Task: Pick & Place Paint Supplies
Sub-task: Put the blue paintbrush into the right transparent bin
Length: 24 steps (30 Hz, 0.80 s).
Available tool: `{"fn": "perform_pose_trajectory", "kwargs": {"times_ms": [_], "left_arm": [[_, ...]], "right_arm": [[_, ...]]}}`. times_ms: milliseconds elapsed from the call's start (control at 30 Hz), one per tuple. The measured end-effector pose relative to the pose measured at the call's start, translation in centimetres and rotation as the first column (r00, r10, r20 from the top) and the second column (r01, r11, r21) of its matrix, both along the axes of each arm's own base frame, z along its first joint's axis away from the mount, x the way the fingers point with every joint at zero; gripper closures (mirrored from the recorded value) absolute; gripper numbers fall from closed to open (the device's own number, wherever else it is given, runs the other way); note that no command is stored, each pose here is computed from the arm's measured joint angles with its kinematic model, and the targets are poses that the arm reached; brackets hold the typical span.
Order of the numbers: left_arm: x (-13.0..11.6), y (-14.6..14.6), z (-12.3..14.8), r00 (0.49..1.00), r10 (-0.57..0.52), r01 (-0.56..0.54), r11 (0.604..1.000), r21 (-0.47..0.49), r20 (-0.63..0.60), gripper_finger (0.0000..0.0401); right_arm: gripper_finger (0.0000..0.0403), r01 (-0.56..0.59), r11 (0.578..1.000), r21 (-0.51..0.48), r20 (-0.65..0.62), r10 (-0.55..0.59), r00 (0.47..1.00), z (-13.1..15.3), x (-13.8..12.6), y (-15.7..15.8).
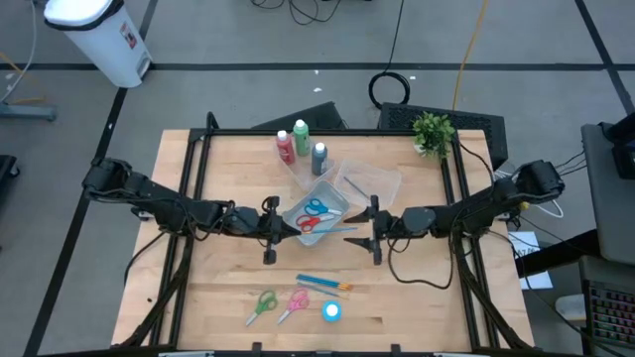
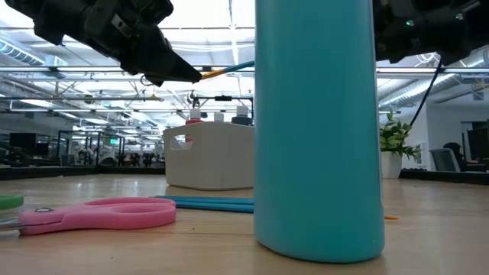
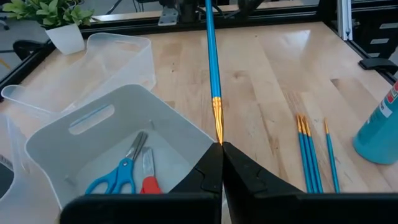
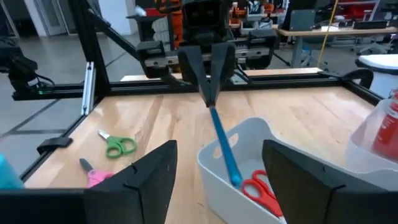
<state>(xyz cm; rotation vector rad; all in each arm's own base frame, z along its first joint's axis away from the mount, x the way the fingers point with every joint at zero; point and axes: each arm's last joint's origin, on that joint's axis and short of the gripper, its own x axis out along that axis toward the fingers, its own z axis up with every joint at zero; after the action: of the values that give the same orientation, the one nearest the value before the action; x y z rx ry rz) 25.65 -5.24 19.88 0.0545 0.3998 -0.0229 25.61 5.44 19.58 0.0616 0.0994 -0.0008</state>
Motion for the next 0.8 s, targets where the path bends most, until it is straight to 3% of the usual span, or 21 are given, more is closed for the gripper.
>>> {"fn": "perform_pose_trajectory", "kwargs": {"times_ms": [300,567,800], "left_arm": [[0.0,0.0,-0.1,1.0,0.002,-0.002,1.0,-0.003,-0.007,0.0398],[0.0,0.0,-0.1,1.0,0.002,-0.002,1.0,-0.003,-0.009,0.0398],[0.0,0.0,-0.1,1.0,0.002,-0.002,1.0,-0.002,-0.011,0.0398]], "right_arm": [[0.0177,0.003,0.999,-0.031,-0.021,-0.003,1.0,0.0,2.0,0.3],[0.0178,0.023,0.999,-0.039,-0.055,-0.025,0.998,-0.3,2.1,-0.3],[0.0214,0.021,0.999,-0.036,-0.06,-0.024,0.998,-0.4,2.1,-0.3]]}}
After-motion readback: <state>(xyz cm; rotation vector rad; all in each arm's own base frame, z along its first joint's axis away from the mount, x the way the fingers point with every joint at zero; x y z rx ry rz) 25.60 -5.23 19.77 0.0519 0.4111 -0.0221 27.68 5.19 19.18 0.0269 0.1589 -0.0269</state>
